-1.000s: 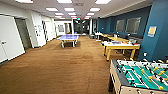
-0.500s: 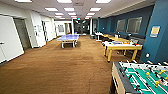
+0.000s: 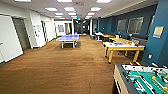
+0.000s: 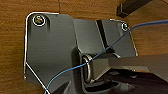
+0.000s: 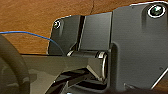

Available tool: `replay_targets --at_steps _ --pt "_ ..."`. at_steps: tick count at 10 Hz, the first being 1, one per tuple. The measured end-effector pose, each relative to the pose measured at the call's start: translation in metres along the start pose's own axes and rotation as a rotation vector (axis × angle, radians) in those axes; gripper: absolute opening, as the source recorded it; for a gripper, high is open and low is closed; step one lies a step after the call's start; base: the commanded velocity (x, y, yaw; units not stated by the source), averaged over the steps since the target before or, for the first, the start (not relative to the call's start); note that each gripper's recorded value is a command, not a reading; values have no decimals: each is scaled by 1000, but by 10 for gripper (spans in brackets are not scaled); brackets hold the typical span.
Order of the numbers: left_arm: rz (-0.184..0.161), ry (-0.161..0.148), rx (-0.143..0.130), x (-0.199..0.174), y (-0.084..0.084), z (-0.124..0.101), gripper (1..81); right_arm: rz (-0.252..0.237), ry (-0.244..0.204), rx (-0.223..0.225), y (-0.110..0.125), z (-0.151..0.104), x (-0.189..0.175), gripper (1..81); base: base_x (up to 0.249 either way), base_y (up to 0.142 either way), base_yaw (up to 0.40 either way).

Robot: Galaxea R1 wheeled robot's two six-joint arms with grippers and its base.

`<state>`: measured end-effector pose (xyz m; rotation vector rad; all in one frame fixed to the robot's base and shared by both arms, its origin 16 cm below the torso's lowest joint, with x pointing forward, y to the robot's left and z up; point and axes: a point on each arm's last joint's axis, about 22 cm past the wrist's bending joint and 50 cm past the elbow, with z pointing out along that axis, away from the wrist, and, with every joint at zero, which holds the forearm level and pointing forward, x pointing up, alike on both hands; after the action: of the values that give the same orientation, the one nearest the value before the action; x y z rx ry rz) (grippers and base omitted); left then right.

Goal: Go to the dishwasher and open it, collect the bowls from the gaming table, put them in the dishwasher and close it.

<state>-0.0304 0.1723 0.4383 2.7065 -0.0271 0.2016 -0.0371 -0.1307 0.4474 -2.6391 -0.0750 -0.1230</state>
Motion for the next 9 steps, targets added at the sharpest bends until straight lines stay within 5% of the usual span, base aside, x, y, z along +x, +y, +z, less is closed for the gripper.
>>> replay_targets --at_steps 3,5,8,9 --pt "-4 -11 -3 -11 3 0 811 4 -15 -3 1 -1 -12 811 189 0 0" --pt "9 30 -4 22 2 3 811 -12 30 -2 3 0 24 811 189 0 0" --pt "-8 -31 -2 -20 3 -1 811 6 -34 -5 2 -1 -22 811 189 0 0" --pt "-2 -12 0 -8 2 0 811 -2 -7 -3 1 0 -5 811 190 0 0"
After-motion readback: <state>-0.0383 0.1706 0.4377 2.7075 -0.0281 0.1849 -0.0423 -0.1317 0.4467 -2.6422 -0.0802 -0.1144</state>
